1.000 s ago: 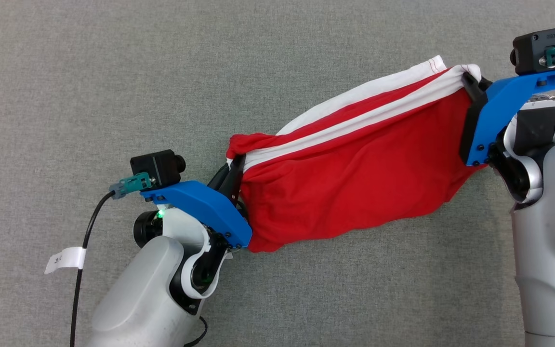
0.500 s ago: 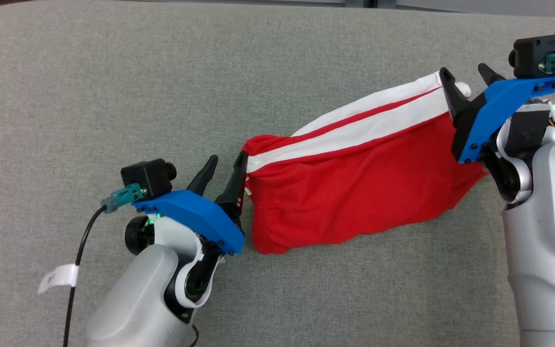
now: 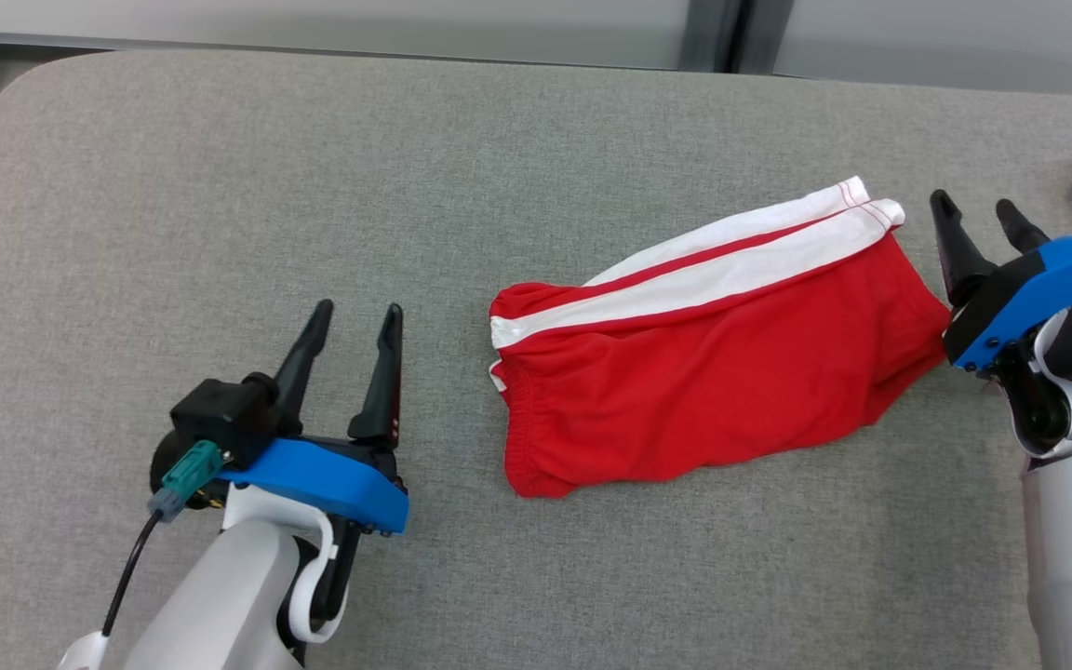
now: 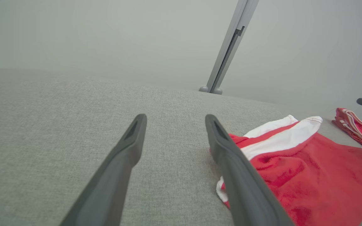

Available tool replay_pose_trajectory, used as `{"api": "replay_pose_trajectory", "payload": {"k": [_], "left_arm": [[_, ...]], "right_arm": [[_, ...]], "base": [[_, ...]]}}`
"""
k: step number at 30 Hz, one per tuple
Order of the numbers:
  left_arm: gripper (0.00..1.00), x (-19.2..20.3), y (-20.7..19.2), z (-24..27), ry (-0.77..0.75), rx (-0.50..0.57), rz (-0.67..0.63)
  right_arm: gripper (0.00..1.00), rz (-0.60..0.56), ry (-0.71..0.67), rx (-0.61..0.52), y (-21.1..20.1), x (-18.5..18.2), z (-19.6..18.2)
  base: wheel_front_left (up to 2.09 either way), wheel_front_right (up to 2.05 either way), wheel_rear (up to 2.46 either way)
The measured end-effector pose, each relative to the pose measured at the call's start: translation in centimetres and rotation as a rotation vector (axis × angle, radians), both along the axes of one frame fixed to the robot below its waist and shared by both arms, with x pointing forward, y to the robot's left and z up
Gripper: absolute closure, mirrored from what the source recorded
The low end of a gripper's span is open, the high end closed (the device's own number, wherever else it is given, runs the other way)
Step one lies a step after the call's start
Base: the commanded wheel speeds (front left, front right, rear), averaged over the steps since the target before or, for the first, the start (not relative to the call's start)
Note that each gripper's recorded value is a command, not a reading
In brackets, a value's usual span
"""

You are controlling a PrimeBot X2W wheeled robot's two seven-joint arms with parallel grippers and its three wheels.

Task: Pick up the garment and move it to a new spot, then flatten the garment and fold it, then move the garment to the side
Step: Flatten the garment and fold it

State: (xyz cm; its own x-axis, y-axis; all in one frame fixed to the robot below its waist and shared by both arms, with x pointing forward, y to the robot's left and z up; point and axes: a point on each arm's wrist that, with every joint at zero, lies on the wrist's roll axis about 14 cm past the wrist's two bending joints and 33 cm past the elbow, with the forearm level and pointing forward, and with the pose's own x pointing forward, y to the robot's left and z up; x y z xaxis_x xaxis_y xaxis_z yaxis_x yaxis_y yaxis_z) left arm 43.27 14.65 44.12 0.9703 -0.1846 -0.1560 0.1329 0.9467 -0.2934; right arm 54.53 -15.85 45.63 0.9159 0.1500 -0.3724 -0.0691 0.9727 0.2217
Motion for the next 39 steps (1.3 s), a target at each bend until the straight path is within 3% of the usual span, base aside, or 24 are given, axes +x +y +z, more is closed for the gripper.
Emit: {"api": "replay_pose_trajectory", "payload": {"k": [13, 25, 26, 27, 28, 33, 39], "left_arm": [[0.00, -0.8, 5.7, 3.4, -0.157, 0.078, 0.166], [0.00, -2.2, 8.3, 1.5, -0.105, 0.102, 0.249], [0.00, -2.2, 8.4, 1.4, -0.102, 0.101, 0.251], [0.00, -2.2, 8.5, 1.3, -0.100, 0.104, 0.253], [0.00, -2.2, 8.5, 1.2, -0.099, 0.104, 0.255], [0.00, -2.2, 8.5, 1.2, -0.096, 0.098, 0.260], [0.00, -2.3, 7.5, 1.4, -0.103, 0.084, 0.231]], "right_arm": [[0.00, 0.006, 0.129, -0.018, -0.2, 0.5, -5.5], [0.00, 0.058, 0.280, -0.045, 1.3, -0.3, -10.0], [0.40, 0.067, 0.291, -0.050, 1.5, -0.3, -10.2], [0.89, 0.078, 0.300, -0.060, 1.6, -0.3, -10.3], [1.00, 0.087, 0.304, -0.068, 1.7, -0.4, -10.3], [1.00, 0.113, 0.296, -0.051, 2.5, -0.6, -10.1], [1.00, 0.055, 0.229, -0.025, 0.7, -1.6, -9.0]], "base": [[0.00, 0.00, 0.00], [0.00, 0.00, 0.00], [0.00, 0.00, 0.00], [0.00, 0.00, 0.00], [0.00, 0.00, 0.00], [0.00, 0.00, 0.00], [0.00, 0.00, 0.00]]}}
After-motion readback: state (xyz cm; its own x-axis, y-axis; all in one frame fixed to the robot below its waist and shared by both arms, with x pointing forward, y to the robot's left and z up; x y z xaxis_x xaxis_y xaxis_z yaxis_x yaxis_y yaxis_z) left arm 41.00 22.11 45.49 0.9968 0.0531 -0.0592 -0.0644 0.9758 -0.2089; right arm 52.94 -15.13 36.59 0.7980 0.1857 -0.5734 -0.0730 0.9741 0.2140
